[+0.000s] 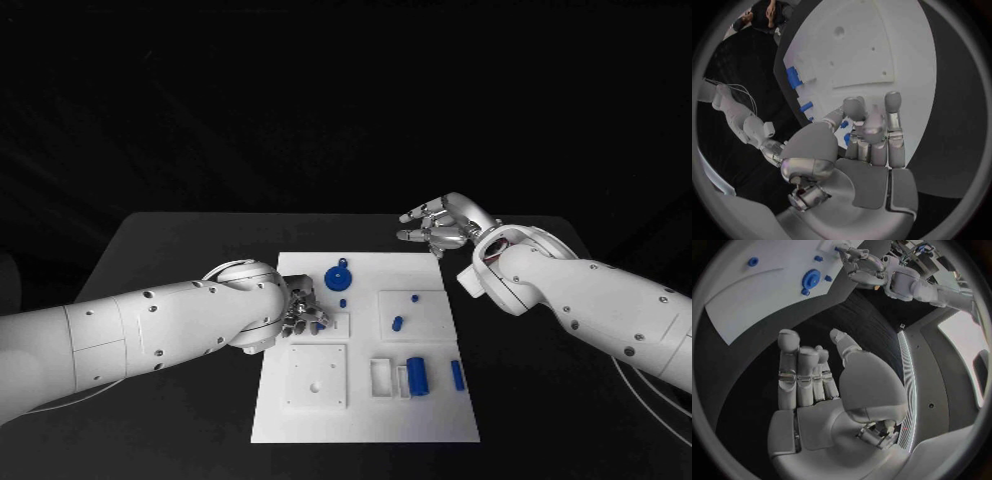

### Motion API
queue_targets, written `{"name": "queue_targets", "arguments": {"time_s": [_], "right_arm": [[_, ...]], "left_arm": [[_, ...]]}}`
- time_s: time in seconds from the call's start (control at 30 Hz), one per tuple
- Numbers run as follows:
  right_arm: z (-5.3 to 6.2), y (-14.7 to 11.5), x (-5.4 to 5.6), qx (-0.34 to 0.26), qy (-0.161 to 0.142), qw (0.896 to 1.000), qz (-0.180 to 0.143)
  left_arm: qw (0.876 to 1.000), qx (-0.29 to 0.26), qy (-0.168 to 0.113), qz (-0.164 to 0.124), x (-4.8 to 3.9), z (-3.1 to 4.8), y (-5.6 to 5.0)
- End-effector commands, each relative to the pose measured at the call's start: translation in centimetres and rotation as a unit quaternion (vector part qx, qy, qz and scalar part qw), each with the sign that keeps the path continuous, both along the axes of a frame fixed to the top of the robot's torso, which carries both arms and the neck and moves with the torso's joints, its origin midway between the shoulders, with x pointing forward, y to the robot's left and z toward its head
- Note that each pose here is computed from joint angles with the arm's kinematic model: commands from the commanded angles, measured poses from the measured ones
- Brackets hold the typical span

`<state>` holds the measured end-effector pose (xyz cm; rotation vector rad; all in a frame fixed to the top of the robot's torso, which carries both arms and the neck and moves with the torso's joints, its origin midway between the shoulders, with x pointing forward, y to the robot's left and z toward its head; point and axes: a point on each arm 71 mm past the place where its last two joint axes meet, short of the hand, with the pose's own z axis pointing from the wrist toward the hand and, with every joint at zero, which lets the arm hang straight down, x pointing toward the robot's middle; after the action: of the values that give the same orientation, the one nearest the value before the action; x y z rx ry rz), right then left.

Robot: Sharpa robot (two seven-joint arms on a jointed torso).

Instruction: Assemble the parts on the task board

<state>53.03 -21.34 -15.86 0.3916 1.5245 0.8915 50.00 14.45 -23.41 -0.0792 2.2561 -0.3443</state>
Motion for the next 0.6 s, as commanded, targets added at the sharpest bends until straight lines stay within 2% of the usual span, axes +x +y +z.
{"name": "queue_targets", "arguments": {"time_s": [0.03, 0.6], "right_arm": [[-0.05, 0.14, -0.04, -0.002, 0.002, 1.000, 0.007], [-0.30, 0.15, -0.06, -0.002, 0.004, 1.000, 0.007]], "left_arm": [[1.000, 0.006, 0.021, -0.013, -0.53, -0.79, -0.33], [1.000, 0.003, 0.010, 0.002, -0.14, -0.70, 0.04]]}}
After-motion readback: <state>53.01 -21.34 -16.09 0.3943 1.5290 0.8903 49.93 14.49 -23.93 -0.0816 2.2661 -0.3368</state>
